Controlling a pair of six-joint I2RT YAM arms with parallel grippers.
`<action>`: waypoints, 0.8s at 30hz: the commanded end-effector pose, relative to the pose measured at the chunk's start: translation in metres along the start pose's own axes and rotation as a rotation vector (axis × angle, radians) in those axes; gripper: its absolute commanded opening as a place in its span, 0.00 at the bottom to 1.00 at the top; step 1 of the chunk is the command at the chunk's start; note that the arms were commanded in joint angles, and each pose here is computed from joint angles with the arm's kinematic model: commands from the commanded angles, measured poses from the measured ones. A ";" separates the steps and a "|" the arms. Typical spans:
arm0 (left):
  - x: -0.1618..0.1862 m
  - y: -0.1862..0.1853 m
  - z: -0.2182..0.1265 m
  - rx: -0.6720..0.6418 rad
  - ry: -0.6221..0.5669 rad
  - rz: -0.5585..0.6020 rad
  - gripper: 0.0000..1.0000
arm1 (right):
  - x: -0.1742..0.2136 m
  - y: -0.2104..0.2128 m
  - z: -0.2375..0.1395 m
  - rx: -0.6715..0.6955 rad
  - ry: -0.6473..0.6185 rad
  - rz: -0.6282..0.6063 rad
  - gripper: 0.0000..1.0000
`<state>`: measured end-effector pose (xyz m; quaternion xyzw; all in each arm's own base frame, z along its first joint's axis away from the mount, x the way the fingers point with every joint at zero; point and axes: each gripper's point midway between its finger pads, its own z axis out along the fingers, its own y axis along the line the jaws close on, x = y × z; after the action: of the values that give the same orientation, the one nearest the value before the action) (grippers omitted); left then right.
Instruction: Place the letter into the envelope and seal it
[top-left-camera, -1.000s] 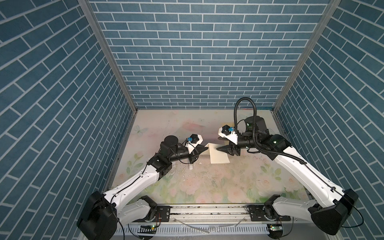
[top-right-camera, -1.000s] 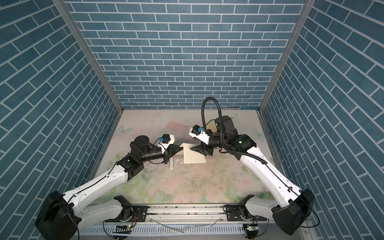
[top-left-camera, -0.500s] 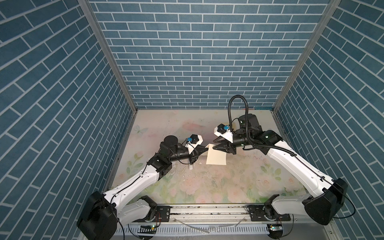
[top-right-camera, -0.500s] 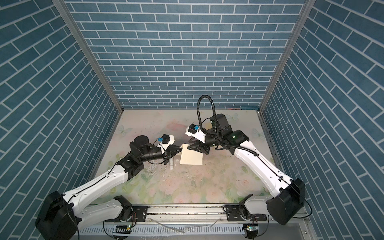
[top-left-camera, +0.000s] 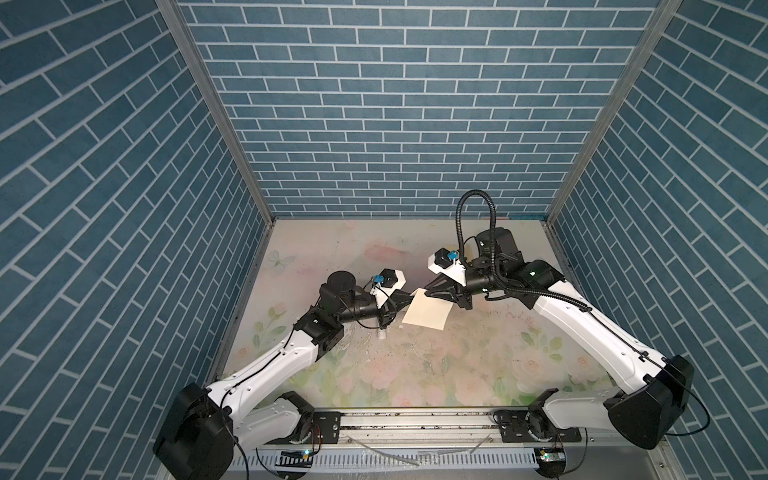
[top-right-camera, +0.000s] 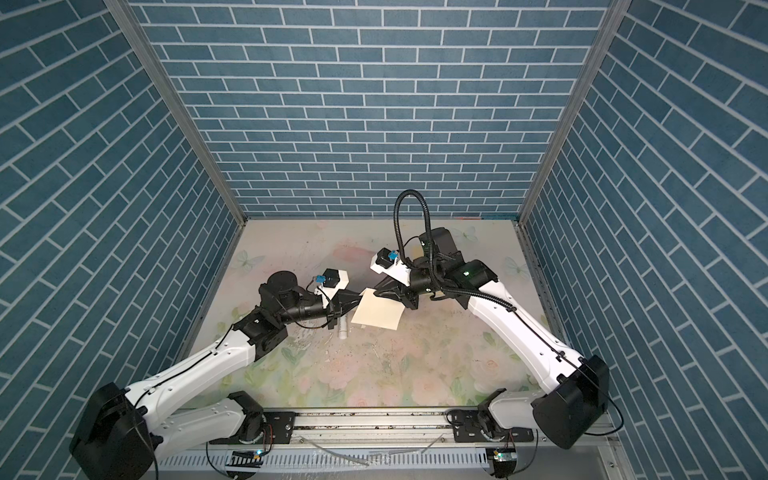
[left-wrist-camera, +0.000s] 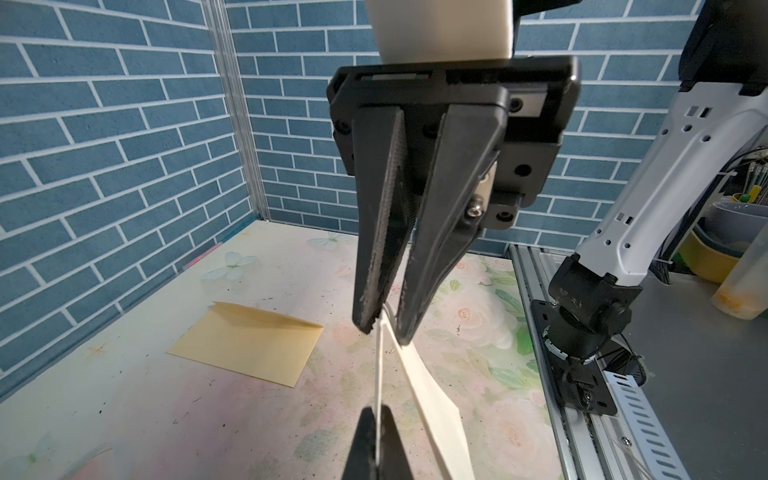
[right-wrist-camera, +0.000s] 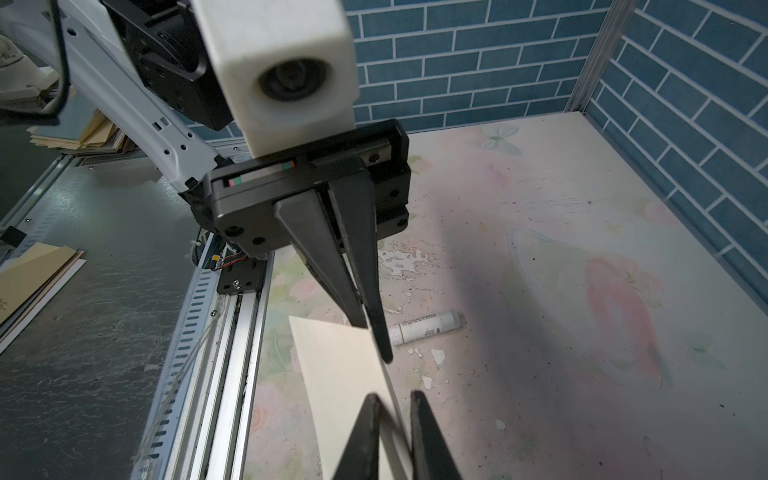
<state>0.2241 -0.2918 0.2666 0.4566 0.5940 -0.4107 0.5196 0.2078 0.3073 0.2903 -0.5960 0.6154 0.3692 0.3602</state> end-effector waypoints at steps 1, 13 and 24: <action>-0.010 -0.002 0.001 0.022 -0.020 0.007 0.00 | -0.021 0.005 -0.006 -0.019 -0.044 -0.056 0.13; -0.010 -0.004 0.002 0.035 -0.026 0.000 0.00 | -0.023 0.008 -0.009 -0.011 -0.056 -0.070 0.02; -0.012 -0.004 0.002 0.035 -0.027 0.000 0.00 | -0.019 0.010 -0.008 -0.015 -0.052 -0.068 0.00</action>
<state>0.2225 -0.2931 0.2654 0.4553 0.5953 -0.4200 0.5118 0.2062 0.3080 0.2915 -0.5974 0.6129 0.3703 0.3610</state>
